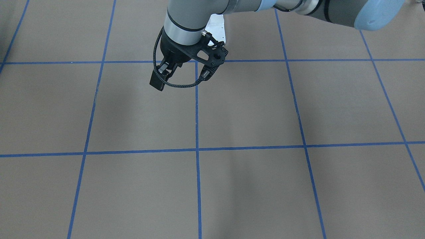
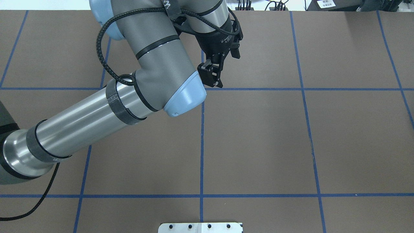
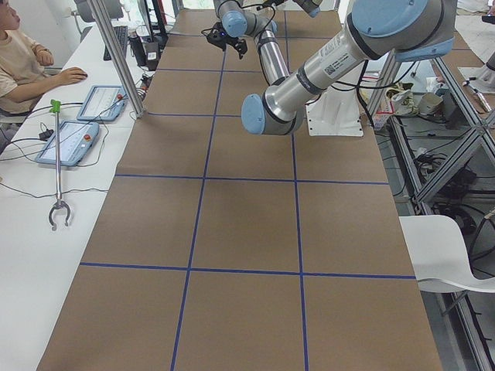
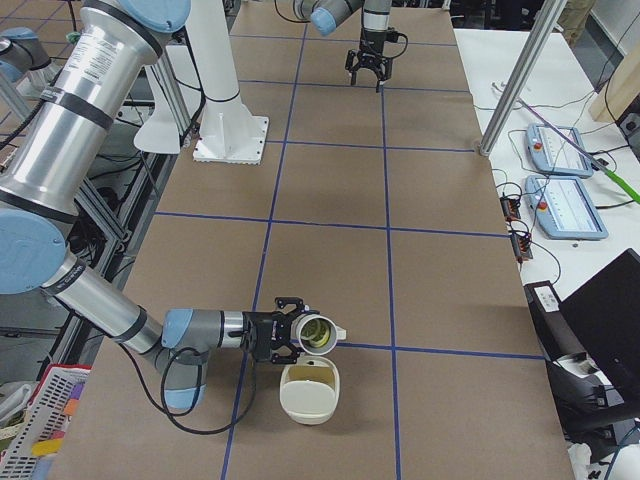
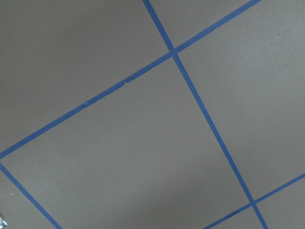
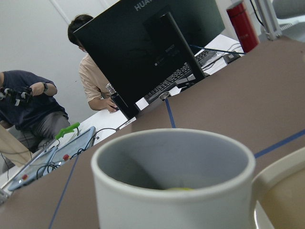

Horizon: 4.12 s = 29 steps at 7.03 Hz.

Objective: Left arm hands cup to right arm to dump lemon

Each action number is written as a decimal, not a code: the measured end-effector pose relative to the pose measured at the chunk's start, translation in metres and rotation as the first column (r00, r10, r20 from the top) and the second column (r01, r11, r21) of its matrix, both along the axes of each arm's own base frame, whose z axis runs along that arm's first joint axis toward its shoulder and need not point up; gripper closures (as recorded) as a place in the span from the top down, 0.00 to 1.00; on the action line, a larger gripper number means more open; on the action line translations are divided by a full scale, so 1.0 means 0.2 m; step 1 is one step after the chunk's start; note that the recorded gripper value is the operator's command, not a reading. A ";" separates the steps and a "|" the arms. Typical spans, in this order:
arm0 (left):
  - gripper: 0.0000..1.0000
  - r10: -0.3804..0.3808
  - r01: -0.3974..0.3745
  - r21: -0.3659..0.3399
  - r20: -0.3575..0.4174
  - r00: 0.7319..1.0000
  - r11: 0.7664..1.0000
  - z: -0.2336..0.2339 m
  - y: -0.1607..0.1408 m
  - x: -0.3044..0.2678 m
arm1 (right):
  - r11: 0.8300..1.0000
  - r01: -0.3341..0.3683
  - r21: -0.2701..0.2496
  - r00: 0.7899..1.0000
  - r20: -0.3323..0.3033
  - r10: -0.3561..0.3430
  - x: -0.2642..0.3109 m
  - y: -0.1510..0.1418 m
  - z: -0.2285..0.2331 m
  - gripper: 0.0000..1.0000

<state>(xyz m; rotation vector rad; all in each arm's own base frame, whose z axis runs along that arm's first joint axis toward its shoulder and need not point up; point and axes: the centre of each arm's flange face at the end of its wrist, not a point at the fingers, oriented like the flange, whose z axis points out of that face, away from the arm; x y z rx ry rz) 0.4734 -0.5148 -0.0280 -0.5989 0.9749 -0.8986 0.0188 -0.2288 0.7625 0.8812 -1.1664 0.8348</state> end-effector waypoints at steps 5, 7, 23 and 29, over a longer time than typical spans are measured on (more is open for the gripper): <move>1.00 -0.006 0.006 0.008 0.003 1.000 1.000 0.00 0.01 0.01 | 0.981 0.015 -0.192 0.860 0.503 0.085 0.09 -0.08 -0.02 0.00; 1.00 -0.004 0.004 0.010 0.000 1.000 1.000 -0.01 0.02 0.01 | 0.965 0.037 -0.260 0.749 0.646 0.145 0.08 -0.12 -0.02 0.00; 1.00 -0.041 0.040 0.027 0.029 0.999 0.999 -0.09 0.00 -0.04 | 0.910 0.191 -0.368 -0.116 0.912 0.394 0.27 -0.11 -0.01 0.00; 1.00 -0.025 0.023 0.049 0.044 0.999 0.999 -0.05 -0.02 -0.02 | 0.955 0.159 -0.250 0.557 0.821 0.122 -0.04 -0.53 -0.42 0.02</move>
